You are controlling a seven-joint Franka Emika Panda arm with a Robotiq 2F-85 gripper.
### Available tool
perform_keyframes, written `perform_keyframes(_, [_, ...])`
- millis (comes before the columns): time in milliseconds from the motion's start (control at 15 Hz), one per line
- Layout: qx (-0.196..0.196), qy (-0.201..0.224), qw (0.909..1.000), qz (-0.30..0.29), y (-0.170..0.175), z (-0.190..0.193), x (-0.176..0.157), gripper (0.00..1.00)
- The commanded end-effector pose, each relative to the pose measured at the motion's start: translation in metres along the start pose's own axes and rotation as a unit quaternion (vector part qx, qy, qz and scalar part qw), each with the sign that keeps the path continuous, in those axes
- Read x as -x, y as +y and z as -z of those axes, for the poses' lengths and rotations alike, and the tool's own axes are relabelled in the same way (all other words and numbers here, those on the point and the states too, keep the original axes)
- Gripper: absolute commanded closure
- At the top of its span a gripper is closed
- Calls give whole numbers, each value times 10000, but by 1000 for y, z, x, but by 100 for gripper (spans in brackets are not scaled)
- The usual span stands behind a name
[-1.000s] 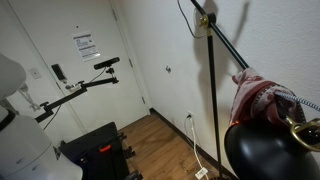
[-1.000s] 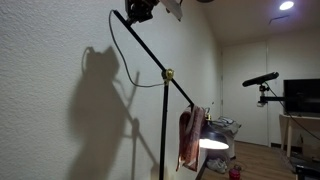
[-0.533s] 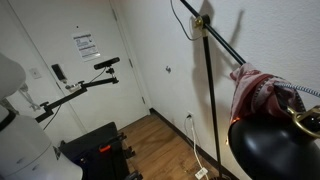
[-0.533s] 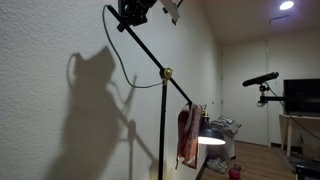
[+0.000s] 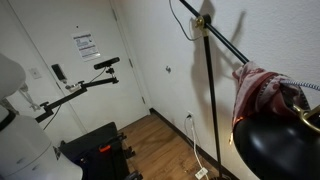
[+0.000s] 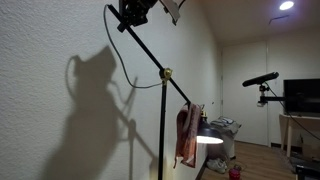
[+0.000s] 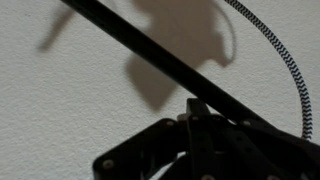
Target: Move the lamp upwards
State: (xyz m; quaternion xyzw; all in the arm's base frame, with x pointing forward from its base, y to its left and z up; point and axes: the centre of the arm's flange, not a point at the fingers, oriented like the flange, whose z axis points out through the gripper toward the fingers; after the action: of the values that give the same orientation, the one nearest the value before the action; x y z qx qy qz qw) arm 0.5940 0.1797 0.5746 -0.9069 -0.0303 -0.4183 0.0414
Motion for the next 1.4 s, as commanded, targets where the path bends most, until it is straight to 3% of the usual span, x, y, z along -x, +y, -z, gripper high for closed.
perform_keyframes(0, [55, -329, 9994, 19, 6, -5, 2, 100])
perform_keyframes(467, [413, -718, 9965, -80, 16, -19, 1, 100])
perform_keyframes(1333, [408, 231, 9989, -10, 8, 79, -36, 100])
